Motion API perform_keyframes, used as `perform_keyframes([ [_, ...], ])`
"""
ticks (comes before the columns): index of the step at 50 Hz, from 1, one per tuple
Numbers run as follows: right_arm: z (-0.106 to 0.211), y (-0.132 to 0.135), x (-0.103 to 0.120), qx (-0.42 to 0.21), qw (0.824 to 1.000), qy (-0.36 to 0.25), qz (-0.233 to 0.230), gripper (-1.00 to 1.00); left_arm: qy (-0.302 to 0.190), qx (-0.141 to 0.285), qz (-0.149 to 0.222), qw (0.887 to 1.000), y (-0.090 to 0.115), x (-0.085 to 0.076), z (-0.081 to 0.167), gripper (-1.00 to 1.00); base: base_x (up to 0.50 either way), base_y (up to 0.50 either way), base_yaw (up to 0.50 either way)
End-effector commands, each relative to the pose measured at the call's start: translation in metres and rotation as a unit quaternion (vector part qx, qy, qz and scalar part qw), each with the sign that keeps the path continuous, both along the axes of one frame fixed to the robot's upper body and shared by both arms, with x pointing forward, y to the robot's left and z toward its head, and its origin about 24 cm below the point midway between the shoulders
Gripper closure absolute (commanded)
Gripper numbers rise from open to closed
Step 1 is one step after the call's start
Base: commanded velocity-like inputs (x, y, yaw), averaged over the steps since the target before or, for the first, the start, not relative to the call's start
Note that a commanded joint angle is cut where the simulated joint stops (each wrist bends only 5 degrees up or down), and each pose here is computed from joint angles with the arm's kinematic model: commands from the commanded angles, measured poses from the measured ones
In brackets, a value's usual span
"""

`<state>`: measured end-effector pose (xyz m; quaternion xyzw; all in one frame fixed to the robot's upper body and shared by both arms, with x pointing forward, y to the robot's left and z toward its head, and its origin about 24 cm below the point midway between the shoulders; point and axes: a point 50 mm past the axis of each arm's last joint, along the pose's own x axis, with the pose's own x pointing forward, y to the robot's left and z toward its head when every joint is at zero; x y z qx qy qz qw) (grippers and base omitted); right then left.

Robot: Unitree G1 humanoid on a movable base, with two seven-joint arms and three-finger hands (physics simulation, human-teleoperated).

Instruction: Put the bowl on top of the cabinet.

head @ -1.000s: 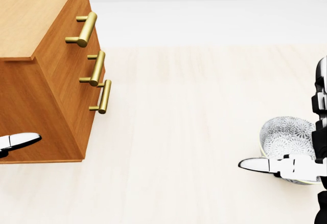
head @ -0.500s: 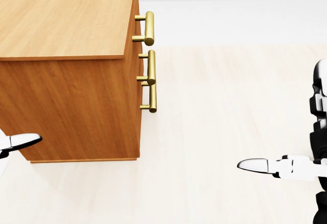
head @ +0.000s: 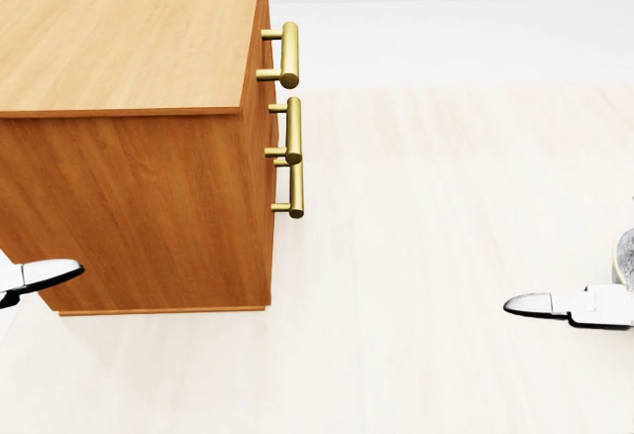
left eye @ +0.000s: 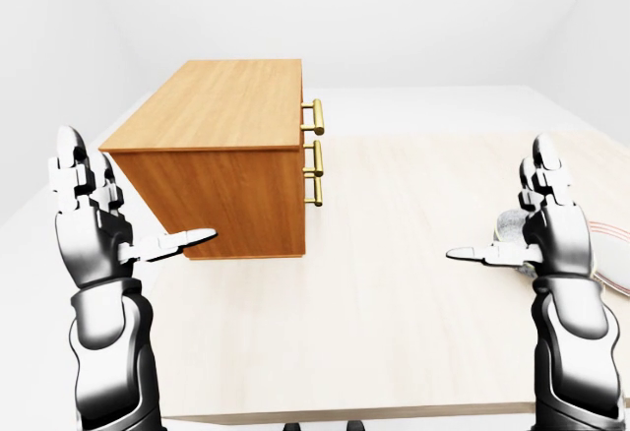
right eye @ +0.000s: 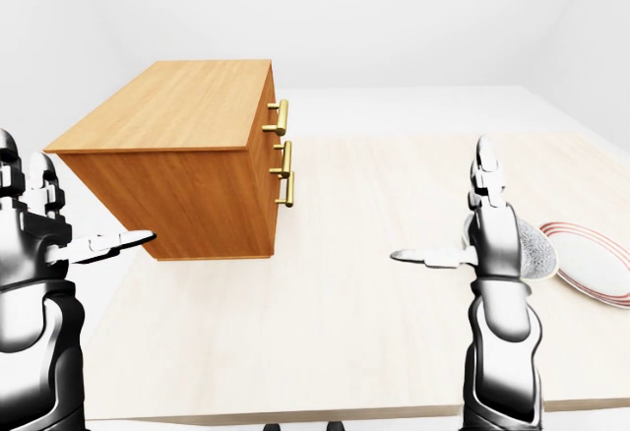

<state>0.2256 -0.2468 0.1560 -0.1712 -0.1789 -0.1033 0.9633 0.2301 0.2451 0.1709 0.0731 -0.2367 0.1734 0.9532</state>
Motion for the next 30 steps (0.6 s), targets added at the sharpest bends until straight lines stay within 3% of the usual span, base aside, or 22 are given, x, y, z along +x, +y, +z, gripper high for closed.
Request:
perform_keyframes([
  [1,-0.011,-0.090,0.008,-0.123,0.974,0.142,-0.124,-1.00,-0.005,-0.016,-0.020,1.000,-0.001,0.000,0.000,-1.00,0.00,0.00,0.00],
  [6,-0.010,-0.125,-0.013,-0.151,0.954,0.191,-0.175,-1.00,-0.007,-0.015,-0.020,1.000,-0.001,-0.001,0.001,-1.00,0.00,0.00,0.00],
  [8,-0.022,-0.145,-0.022,-0.159,0.934,0.241,-0.210,-1.00,-0.006,-0.014,-0.020,1.000,-0.002,-0.001,0.001,-1.00,0.00,0.00,0.00],
  [13,-0.037,-0.172,-0.028,-0.186,0.895,0.327,-0.242,-1.00,-0.005,-0.015,-0.020,1.000,-0.001,0.000,0.000,-1.00,0.00,0.00,0.00],
  [15,-0.040,-0.176,-0.027,-0.199,0.884,0.349,-0.236,-1.00,-0.005,-0.015,-0.020,1.000,-0.001,-0.001,0.000,-1.00,0.00,0.00,0.00],
  [17,-0.046,-0.184,-0.027,-0.233,0.860,0.380,-0.249,-1.00,-0.005,-0.014,-0.021,1.000,-0.002,-0.001,0.000,-1.00,0.00,0.00,0.00],
  [19,-0.049,-0.191,-0.024,-0.248,0.847,0.399,-0.247,-1.00,-0.006,-0.013,-0.021,1.000,-0.002,-0.001,0.001,-1.00,0.00,0.00,0.00],
  [21,-0.052,-0.197,-0.021,-0.238,0.846,0.415,-0.234,-1.00,-0.008,-0.010,-0.020,1.000,-0.002,-0.001,0.002,-1.00,0.00,0.00,0.00],
  [23,-0.058,-0.207,-0.023,-0.264,0.819,0.445,-0.247,-1.00,-0.007,-0.009,-0.020,1.000,-0.003,-0.001,0.002,-1.00,0.00,0.00,0.00],
  [30,-0.080,-0.225,-0.027,-0.217,0.782,0.531,-0.243,-1.00,-0.002,-0.009,-0.021,1.000,-0.004,0.000,-0.001,-1.00,0.00,0.00,0.00],
])
